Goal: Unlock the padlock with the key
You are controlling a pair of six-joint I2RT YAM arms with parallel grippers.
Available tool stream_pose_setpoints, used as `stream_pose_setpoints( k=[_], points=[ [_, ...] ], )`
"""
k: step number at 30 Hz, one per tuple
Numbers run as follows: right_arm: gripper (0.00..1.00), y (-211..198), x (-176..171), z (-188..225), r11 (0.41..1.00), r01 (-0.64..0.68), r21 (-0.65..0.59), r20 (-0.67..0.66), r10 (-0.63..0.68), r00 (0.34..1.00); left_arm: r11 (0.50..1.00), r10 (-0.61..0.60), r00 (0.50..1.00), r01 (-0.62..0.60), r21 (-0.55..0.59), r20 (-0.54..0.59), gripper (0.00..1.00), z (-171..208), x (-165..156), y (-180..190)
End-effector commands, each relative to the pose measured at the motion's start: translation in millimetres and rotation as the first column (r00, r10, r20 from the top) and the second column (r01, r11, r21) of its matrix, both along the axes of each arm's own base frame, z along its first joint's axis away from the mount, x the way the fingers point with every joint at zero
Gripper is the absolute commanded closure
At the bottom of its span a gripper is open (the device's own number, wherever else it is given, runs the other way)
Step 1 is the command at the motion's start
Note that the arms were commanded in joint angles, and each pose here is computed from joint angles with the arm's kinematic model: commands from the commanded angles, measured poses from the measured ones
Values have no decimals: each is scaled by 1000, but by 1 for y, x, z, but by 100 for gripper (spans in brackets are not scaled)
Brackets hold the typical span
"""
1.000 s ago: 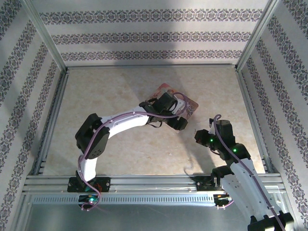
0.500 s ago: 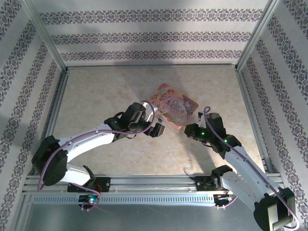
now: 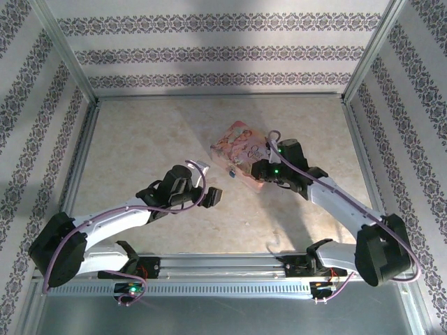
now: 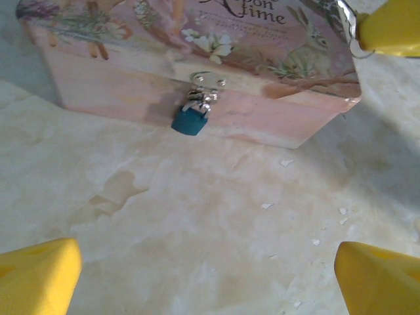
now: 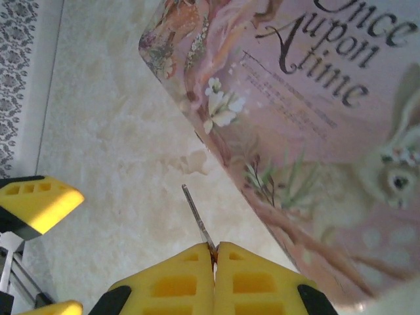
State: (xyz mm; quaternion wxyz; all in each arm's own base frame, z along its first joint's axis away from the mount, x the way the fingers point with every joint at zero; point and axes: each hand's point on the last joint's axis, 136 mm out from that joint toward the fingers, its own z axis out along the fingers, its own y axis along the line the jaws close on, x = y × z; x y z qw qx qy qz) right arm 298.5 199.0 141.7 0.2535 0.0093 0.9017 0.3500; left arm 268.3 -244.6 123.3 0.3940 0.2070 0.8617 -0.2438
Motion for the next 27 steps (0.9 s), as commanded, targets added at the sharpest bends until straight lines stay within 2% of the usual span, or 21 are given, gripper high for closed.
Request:
stream_pose_setpoints(
  k=[1, 12, 27],
  points=[
    [100, 10, 14, 5, 998, -60, -8, 44, 60, 997, 998, -12, 998, 16, -53, 67, 2, 15, 7, -1],
    [100, 22, 27, -29, 996, -94, -4, -61, 94, 994, 987, -117, 990, 106, -123, -84, 10, -10, 15, -7],
    [100, 15, 18, -55, 996, -85, -2, -141, 84, 986, 956, -261, 962, 246, -159, -81, 18, -37, 46, -49]
  ],
)
